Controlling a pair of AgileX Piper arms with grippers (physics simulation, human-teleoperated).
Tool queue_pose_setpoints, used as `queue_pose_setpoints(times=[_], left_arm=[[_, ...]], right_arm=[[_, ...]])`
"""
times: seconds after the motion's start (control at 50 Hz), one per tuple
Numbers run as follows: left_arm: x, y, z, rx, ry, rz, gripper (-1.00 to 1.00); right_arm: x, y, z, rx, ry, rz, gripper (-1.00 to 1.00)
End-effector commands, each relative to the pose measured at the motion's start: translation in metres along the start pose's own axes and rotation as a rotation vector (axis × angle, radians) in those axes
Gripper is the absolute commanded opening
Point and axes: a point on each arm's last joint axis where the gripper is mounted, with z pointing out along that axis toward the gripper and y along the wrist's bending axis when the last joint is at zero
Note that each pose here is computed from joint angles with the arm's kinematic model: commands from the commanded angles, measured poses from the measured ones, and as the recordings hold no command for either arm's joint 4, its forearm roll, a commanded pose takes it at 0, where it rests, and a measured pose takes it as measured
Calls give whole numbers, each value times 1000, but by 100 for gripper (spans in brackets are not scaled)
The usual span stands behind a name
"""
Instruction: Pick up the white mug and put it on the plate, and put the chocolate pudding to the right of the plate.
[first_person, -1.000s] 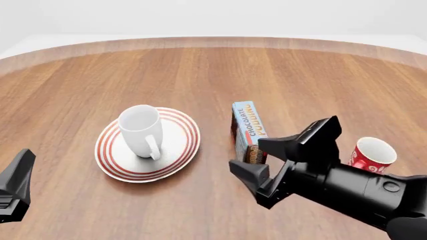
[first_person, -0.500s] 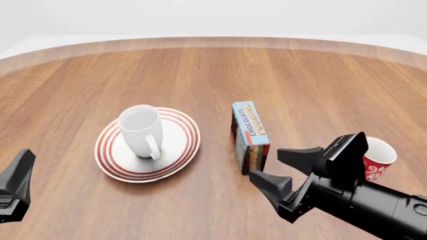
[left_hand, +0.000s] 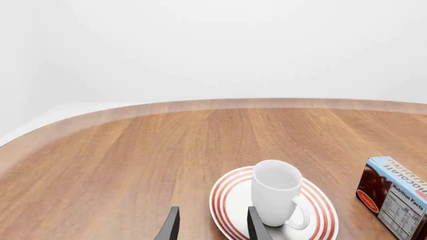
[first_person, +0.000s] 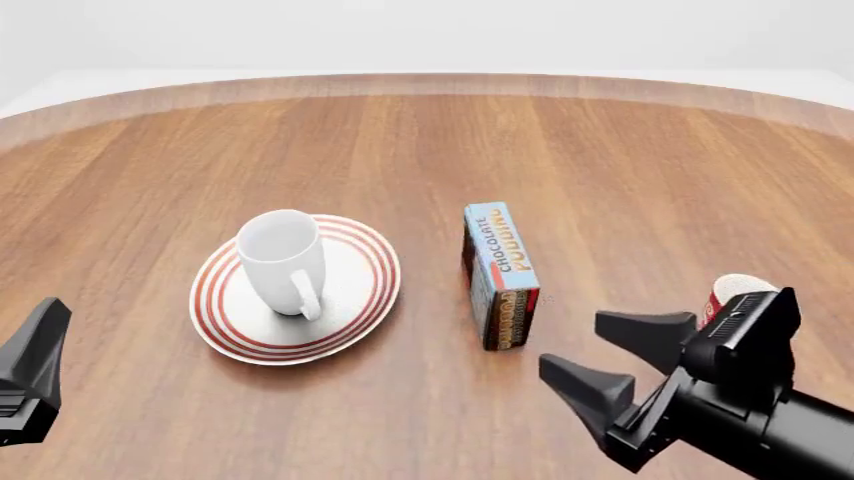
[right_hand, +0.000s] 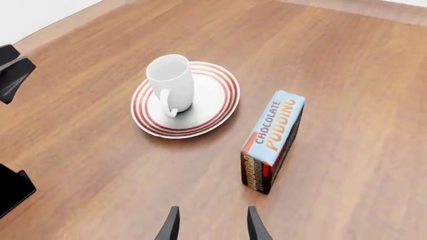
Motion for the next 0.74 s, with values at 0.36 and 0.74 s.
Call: queue_pose_setpoints(times=[0.36,0.74], left_arm=[[0,0,0,0,0,0,100],[0,0,0,0,0,0,100]], right_arm=[[10,-8,-39,60,-16,-5,100],[7,-10,-54,89,-39,-25,100]])
